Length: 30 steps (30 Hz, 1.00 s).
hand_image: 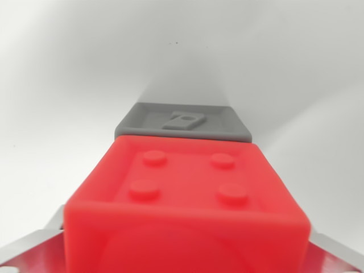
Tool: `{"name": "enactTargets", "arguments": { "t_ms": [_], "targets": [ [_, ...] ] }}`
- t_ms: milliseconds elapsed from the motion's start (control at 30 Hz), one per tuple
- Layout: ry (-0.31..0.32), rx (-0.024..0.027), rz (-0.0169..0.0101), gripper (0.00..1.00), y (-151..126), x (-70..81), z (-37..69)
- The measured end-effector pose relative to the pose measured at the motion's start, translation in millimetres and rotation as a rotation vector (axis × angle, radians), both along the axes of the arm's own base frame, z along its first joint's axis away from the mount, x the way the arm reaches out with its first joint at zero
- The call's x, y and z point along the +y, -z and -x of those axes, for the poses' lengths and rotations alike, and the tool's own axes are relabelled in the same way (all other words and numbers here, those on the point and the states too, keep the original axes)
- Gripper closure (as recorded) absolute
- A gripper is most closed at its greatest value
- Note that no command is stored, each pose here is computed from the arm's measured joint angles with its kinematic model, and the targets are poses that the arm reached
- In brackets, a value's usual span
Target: Destack cube
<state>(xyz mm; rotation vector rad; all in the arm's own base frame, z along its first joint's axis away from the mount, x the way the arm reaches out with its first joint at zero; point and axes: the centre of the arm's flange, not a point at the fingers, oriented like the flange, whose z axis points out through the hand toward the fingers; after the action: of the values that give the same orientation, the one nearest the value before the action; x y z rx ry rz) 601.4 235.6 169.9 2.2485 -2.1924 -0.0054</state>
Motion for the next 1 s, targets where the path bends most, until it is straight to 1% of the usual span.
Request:
{"name": "enactTargets", "arguments": {
  "t_ms": [733, 867, 1000],
  "targets": [
    [0.000, 0.0003, 0.0002, 1.00, 0.2, 0.0, 0.1],
    [0.000, -0.0003, -0.0001, 1.00, -0.5, 0.0, -0.1],
    [0.000, -0.0023, -0.0007, 1.00, -3.1, 0.1, -0.5]
  ]
}}
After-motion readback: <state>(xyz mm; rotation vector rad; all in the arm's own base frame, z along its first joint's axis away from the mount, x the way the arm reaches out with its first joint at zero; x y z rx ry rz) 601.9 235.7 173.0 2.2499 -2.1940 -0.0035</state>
